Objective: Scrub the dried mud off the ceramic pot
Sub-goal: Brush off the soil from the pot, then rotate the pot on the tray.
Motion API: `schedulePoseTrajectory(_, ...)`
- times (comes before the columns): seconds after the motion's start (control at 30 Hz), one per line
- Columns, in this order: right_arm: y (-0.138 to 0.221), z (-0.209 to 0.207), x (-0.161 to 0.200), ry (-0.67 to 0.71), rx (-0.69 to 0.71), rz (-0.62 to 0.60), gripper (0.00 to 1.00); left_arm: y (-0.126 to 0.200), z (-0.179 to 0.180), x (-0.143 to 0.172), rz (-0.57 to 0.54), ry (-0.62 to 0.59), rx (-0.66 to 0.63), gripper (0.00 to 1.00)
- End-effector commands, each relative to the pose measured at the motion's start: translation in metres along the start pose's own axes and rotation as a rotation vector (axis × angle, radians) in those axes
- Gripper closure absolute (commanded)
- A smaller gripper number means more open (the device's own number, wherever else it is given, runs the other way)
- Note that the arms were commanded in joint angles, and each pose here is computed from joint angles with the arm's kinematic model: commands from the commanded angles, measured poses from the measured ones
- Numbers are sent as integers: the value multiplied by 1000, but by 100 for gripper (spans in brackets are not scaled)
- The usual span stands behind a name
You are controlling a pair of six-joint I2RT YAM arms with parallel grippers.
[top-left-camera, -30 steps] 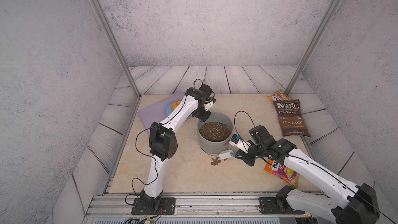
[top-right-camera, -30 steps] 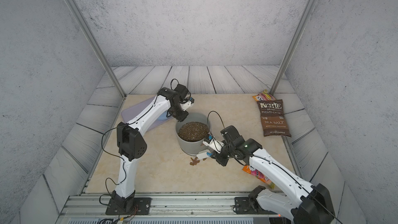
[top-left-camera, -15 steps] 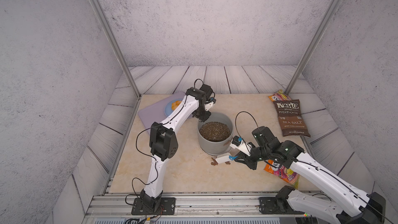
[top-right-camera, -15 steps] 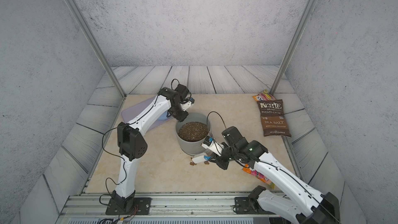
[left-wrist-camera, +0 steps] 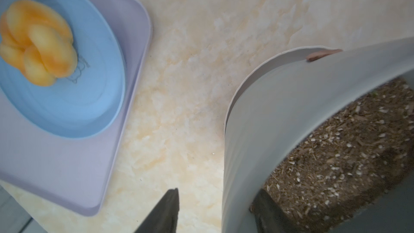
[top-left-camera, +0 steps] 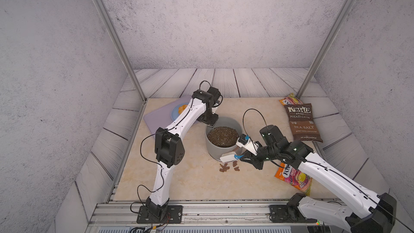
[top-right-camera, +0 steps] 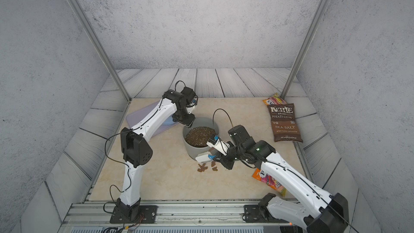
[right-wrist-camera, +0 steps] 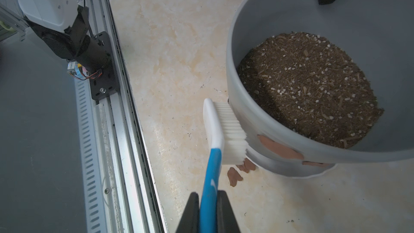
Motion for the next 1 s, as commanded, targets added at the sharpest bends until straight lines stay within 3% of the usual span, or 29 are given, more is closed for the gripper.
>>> schedulePoseTrajectory(0.0, 4, -1, -6, 15, 22, -42, 100, 33, 2, 13, 5, 211, 19, 39)
schedulePoseTrajectory(0.2, 0, -3, -5, 3, 37, -69, 100, 43, 1, 35, 25, 506, -35, 40)
schedulePoseTrajectory(0.4, 0, -3, -9, 6, 32, -94, 100, 56, -29, 54, 29, 760, 8, 40)
schedulePoseTrajectory(0.6, -3, 0, -7, 14, 8, -105, 100, 49, -39, 85, 130, 982, -34, 42)
schedulePoseTrajectory(0.83, -6, 0, -7, 27, 4, -116, 100, 28, -61, 108, 225, 1093, 4, 47)
schedulePoseTrajectory(0.97, -5, 1, -11, 19, 0, -136, 100, 16, -75, 108, 270, 1111, 26, 57)
Point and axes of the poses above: each gripper's point midway between its finger pads, its own y axis back along the fingers, its own z axis along the line the jaws close on, x = y × z, the point moved 2 cm from there along y, back along the fingers, and after that the axes turned 4 degrees about y, right-handed, at the moved point
